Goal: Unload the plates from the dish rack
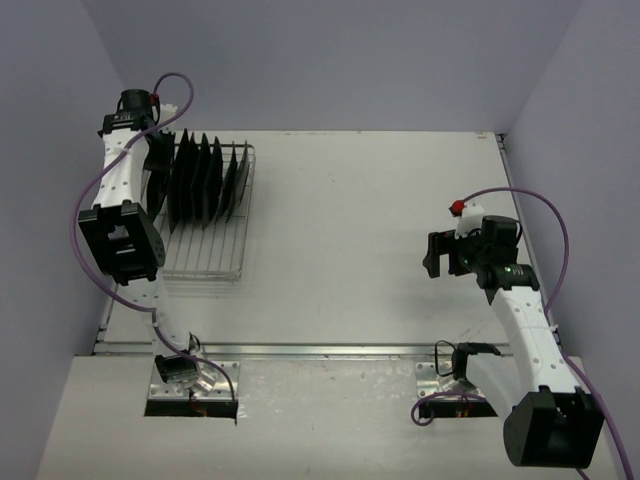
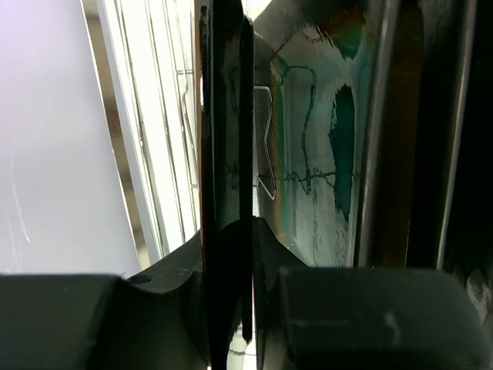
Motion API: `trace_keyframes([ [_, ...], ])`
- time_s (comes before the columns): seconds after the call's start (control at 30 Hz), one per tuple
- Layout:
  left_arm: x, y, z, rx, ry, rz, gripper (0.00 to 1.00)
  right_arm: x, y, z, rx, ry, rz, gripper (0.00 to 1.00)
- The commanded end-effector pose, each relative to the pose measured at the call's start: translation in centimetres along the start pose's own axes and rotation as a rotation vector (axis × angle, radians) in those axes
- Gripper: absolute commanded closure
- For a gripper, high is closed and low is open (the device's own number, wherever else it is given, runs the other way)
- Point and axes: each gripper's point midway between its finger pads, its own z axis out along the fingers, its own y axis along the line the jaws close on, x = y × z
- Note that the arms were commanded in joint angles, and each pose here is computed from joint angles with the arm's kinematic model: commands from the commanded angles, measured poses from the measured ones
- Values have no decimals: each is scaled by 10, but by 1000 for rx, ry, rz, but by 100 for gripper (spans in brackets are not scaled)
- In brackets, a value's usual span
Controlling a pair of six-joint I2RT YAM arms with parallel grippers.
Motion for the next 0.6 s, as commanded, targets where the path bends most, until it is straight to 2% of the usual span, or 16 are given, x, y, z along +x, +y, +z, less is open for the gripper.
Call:
trace_keyframes([
  [0.0,-49,16,-53,-31,-174,-4,100,-15,5,-1,-24,-53,-2,1],
  [0.2,-79,23,-96,-45,-288,-3,100,-18,7,-1,-35,-57,-4,1],
  [0.57,-100,27,-147,-75,-453,15,100,-19,10,-2,-58,-57,-4,1],
])
